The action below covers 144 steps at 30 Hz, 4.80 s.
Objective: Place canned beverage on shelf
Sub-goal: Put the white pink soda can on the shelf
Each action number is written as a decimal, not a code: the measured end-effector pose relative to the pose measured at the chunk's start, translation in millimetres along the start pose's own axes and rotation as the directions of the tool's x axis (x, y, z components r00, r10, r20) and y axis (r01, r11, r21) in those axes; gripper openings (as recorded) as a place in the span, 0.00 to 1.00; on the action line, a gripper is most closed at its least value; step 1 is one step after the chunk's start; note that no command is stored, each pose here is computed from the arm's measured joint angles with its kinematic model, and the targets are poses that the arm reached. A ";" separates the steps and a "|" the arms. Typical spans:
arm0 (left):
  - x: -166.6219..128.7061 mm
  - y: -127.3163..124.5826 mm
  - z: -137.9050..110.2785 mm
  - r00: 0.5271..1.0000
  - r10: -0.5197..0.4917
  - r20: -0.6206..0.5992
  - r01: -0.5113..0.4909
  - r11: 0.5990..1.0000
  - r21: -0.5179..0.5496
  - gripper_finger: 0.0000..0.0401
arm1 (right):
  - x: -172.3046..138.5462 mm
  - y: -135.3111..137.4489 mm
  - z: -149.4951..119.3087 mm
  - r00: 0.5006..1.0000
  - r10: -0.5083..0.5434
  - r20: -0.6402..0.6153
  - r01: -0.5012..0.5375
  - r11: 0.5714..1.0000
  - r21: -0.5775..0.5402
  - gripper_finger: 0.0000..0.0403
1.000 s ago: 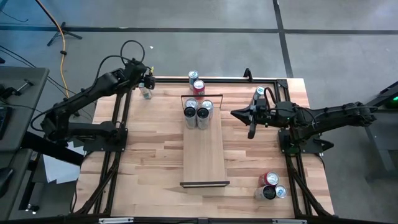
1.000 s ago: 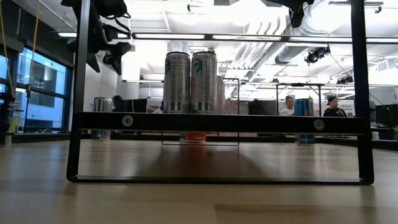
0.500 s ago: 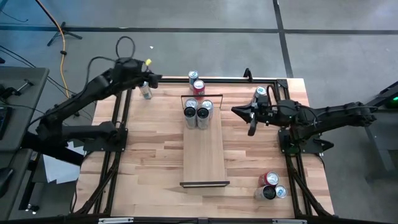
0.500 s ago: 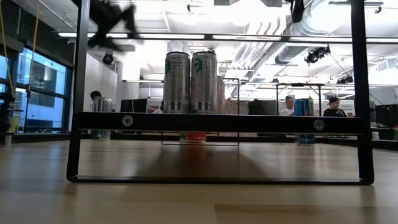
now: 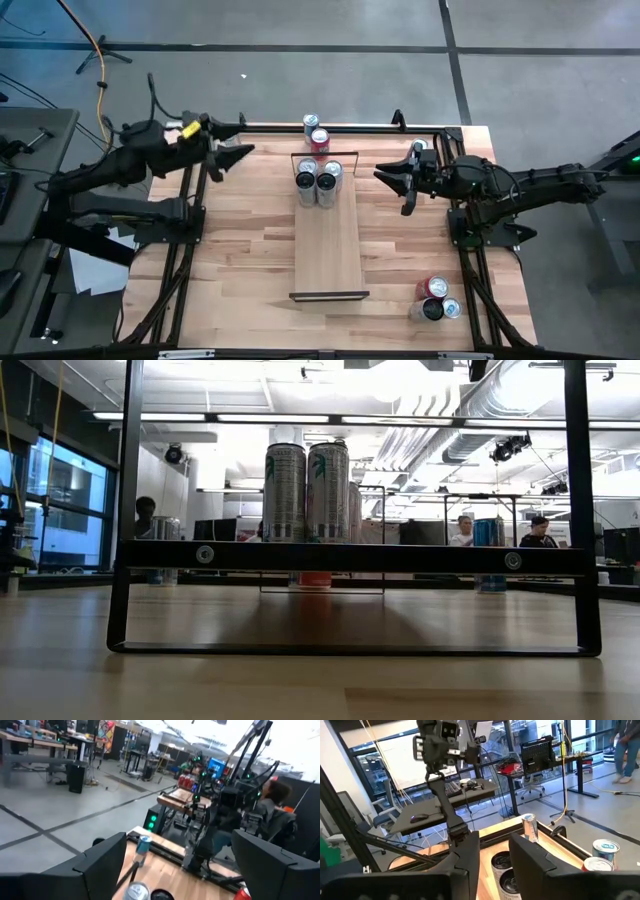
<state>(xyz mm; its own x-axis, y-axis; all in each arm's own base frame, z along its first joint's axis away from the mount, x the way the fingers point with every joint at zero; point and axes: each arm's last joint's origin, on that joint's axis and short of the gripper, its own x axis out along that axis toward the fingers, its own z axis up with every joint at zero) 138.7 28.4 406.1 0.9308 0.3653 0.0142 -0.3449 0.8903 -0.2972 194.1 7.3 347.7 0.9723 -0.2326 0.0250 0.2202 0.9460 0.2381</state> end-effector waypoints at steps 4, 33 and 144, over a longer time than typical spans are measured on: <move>10.9 -9.7 -10.3 0.999 0.012 -0.047 -0.011 1.000 0.019 0.80 | 0.1 2.2 8.5 1.000 0.004 0.008 -0.004 0.998 0.066 0.30; 8.2 -13.2 -8.7 1.000 0.013 -0.024 -0.013 1.000 0.000 0.80 | -26.0 45.5 23.5 0.463 0.427 -0.777 0.168 0.818 0.550 0.96; 8.3 -7.3 -29.1 0.972 0.080 -0.222 -0.044 0.986 0.163 0.80 | 157.4 15.3 -18.7 0.029 -0.089 -0.996 0.130 0.988 -0.085 0.59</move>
<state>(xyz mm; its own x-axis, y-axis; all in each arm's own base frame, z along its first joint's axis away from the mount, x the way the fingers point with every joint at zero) 152.4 17.0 380.7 0.9037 0.3658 -0.2223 -0.4006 0.9059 -0.1376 352.0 -10.6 337.1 0.0869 0.1341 -0.9872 0.3502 0.9235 0.1563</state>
